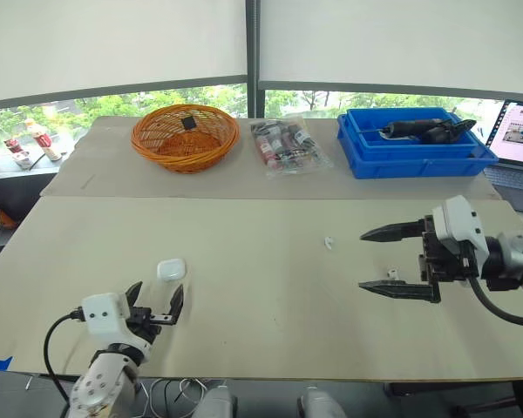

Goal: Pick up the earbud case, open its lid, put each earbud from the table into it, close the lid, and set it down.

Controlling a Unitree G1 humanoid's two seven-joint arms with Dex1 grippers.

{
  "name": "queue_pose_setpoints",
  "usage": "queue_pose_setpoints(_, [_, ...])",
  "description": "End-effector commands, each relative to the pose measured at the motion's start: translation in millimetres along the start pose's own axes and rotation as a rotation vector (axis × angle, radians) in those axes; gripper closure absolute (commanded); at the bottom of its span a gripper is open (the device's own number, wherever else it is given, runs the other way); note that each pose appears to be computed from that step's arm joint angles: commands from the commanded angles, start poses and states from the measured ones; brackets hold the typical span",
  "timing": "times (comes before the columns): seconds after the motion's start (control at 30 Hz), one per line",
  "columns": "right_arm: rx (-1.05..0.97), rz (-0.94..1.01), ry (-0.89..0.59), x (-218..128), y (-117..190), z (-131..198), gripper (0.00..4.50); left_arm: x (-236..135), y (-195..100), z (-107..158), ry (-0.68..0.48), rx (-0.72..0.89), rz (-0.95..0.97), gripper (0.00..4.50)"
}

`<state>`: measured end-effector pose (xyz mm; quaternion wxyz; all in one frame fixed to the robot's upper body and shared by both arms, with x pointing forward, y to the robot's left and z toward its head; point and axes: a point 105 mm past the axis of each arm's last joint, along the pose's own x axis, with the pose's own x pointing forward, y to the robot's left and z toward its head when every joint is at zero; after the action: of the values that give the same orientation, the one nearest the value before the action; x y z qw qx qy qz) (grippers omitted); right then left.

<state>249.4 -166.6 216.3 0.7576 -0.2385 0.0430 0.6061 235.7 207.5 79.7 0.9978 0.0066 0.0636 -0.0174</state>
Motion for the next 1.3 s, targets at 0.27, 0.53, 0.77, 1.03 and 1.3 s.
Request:
queue_pose_setpoints(0.27, [-0.058,0.107,-0.038,12.5,0.1,23.5,0.03,22.6,-14.5,2.4,0.028,-0.002,0.008,0.00])
queue_pose_setpoints(0.53, [-0.062,0.115,-0.040,15.0,-3.3,21.6,0.03,30.8,-14.2,12.8,0.001,-0.058,0.075,0.00])
queue_pose_setpoints(0.77, [-0.067,0.116,-0.057,18.7,-1.9,24.3,0.03,36.6,-6.6,7.4,0.056,-0.067,0.102,0.00])
queue_pose_setpoints(1.03, [-0.071,0.124,-0.064,22.2,3.0,25.9,0.03,47.5,-11.2,3.5,0.133,-0.051,0.010,0.00])
queue_pose_setpoints(1.3, [-0.069,0.119,-0.067,24.0,5.1,27.0,0.03,56.8,-8.3,-4.7,0.188,-0.022,-0.016,0.00])
